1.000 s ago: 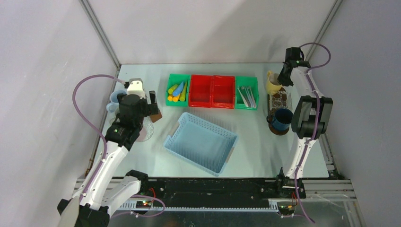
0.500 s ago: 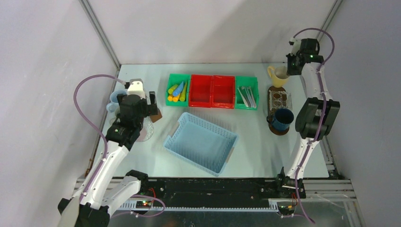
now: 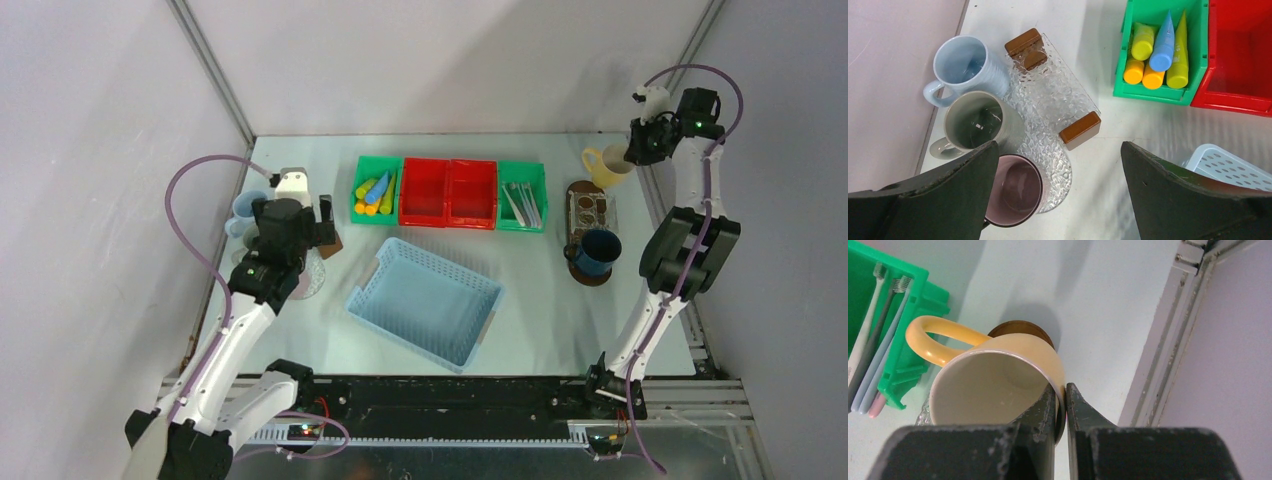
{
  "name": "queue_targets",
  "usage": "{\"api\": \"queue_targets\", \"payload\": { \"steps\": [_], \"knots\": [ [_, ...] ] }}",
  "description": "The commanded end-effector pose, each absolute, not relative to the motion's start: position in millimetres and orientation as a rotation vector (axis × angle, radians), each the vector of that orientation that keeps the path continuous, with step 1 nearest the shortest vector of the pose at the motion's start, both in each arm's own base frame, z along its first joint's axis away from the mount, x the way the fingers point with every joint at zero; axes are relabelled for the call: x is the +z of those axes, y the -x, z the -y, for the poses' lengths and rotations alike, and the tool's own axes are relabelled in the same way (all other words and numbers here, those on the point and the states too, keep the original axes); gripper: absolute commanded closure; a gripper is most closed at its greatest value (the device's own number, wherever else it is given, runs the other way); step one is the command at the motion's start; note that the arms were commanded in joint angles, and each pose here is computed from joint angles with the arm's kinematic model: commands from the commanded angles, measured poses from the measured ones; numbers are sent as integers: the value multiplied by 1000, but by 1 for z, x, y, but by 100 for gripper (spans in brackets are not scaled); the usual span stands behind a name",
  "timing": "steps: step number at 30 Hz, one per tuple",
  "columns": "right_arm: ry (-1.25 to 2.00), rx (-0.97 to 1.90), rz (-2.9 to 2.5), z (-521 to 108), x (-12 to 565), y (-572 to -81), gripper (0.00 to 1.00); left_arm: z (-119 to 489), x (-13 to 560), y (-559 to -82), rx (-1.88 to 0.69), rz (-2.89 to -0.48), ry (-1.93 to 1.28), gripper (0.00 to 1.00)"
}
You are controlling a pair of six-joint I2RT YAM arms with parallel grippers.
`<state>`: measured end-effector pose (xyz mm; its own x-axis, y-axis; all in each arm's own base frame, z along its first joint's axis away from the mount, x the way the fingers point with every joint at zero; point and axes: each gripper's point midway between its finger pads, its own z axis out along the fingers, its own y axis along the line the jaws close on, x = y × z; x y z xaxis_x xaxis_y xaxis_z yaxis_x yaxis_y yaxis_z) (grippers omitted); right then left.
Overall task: Prepare toiletry sets of a toothbrush and toothpaste on the tray
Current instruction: Adjust the cup on the tray.
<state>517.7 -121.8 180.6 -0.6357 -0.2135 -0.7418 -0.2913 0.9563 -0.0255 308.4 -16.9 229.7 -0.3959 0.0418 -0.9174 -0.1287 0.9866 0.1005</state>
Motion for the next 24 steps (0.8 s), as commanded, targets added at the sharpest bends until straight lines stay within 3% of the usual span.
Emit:
{"api": "queue_targets", "payload": {
  "steps": [1, 20, 24],
  "knots": [
    [497, 158, -2136, 111, 213, -535, 100, 12, 234, -312, 213, -1941, 58, 2],
    [574, 259, -2221, 100, 156, -536, 100, 14, 230, -314, 209, -1951, 45, 2],
    [590, 280, -2218, 95, 153, -537, 94, 14, 230, -314, 210, -1953, 44, 2]
  ]
}}
